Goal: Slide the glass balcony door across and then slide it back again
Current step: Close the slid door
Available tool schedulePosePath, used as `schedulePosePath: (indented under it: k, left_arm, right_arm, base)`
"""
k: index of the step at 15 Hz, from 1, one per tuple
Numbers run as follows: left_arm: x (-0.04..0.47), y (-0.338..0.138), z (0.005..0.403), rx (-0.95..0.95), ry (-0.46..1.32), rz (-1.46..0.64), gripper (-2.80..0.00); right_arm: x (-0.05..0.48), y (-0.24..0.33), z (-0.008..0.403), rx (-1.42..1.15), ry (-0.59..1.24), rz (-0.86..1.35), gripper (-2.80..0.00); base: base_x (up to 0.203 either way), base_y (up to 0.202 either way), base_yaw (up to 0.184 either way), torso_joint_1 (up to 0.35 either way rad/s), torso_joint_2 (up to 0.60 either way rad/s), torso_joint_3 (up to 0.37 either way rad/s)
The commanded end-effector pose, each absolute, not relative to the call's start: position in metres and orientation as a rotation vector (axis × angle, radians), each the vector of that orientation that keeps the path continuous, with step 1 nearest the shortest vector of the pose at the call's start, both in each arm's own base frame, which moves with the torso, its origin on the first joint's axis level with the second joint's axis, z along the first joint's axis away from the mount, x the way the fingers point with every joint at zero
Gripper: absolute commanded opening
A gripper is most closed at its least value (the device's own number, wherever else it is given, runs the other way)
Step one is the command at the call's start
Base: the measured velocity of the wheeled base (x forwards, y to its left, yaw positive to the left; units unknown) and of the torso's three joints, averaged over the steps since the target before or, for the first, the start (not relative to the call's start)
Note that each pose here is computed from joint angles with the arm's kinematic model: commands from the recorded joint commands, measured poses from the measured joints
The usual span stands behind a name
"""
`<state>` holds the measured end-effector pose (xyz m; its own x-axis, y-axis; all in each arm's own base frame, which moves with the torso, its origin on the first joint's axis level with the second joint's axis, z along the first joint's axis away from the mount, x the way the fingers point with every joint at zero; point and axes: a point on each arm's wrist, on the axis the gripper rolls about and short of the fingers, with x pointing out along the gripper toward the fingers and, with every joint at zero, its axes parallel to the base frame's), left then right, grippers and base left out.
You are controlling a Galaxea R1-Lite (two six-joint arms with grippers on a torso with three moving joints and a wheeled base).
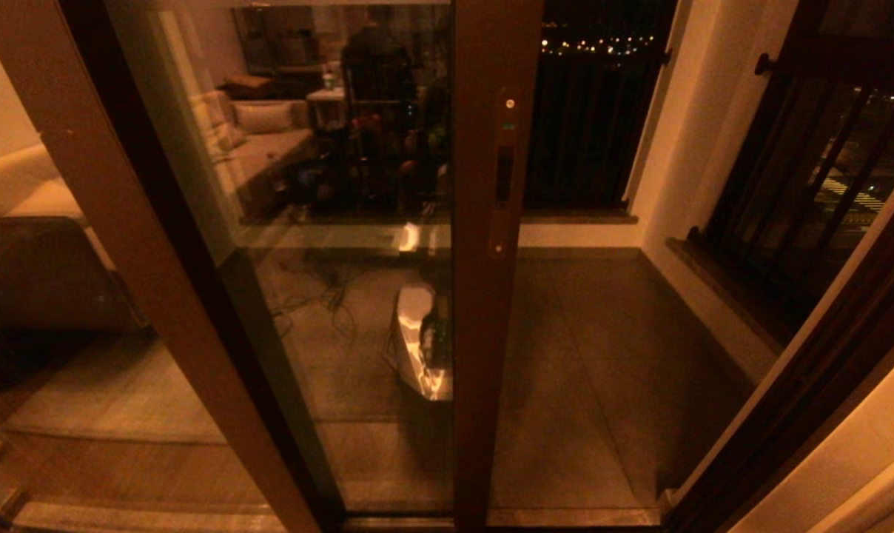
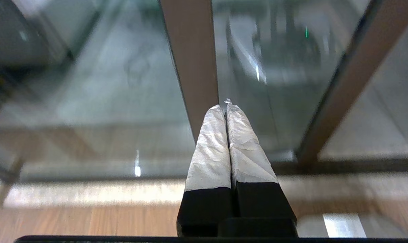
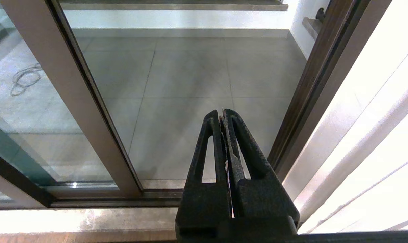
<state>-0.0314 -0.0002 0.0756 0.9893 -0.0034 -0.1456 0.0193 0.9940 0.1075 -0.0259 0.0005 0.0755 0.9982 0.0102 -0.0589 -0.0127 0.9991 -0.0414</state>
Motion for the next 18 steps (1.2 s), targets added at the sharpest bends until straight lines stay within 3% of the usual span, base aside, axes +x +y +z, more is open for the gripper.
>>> schedulePosePath:
  k: [1,18]
  left_arm:
    - [-0.0289,-0.0002,0.0741,0.107,0.119,-0.014,-2.80]
    - [-0.0229,0.0000,0.0760,0.002,-0.012,0.003,-2.80]
  right_arm:
    - [-0.0259,0.0005,0.0757,-0.042,0.060,0.012,-2.80]
    - [-0.0259,0.0005,0.0757,-0.042,0.060,0.012,-2.80]
  base:
    - [0.000,0.000,0.000,0.000,0.00,0.000]
    - [0.000,0.000,0.000,0.000,0.00,0.000]
